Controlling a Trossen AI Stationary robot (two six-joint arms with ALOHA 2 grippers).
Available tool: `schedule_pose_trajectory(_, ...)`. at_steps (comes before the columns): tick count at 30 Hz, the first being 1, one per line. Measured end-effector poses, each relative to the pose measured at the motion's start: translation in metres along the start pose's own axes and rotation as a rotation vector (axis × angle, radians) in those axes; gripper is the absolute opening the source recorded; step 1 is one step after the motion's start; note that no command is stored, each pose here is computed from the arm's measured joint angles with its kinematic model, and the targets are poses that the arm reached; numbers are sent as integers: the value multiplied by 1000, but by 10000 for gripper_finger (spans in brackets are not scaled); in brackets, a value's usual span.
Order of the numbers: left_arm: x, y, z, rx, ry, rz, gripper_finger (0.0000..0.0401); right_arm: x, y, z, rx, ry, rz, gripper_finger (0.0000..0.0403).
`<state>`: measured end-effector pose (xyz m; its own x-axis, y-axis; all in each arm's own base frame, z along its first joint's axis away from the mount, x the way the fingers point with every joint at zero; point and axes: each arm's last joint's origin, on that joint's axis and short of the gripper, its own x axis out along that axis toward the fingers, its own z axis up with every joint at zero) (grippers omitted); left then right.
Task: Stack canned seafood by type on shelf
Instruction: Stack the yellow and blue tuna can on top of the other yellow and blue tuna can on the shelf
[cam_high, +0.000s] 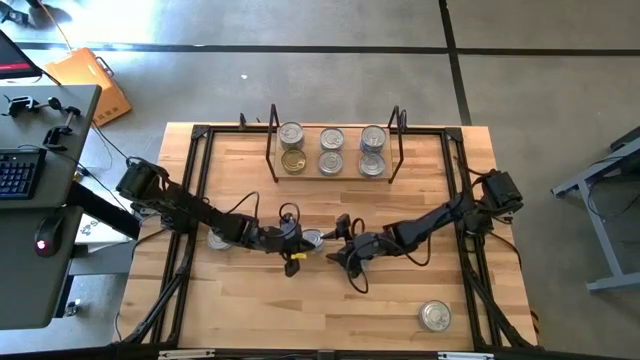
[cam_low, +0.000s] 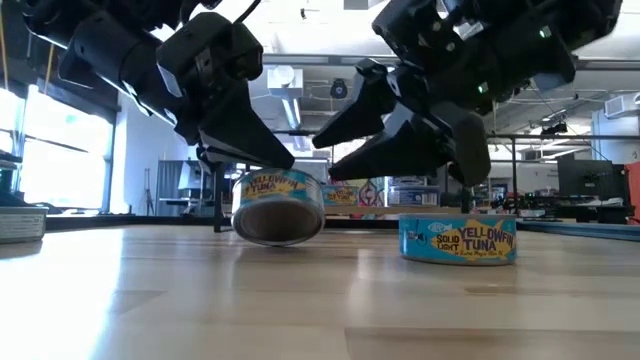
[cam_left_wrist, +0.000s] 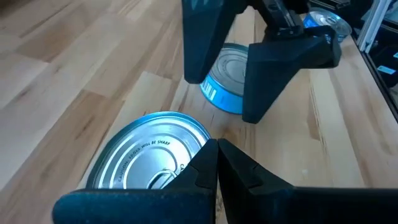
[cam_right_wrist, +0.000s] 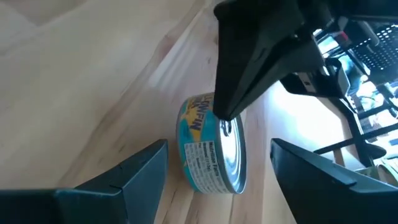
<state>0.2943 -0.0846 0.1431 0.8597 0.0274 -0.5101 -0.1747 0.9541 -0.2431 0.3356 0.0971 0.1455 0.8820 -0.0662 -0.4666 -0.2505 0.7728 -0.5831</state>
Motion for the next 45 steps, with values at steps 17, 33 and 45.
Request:
schedule_pose_trajectory(17,0,0,1,2,-15,9,0,38,5,1,-29,90,-46,275)
schedule_pose_trajectory(33,-3,-2,2,73,-4,-4,0,47,-6,1,79,186,-29,114)
schedule_pose_trajectory(45,-11,2,-28,521,185,120,65,45,-4,4,108,183,-26,83)
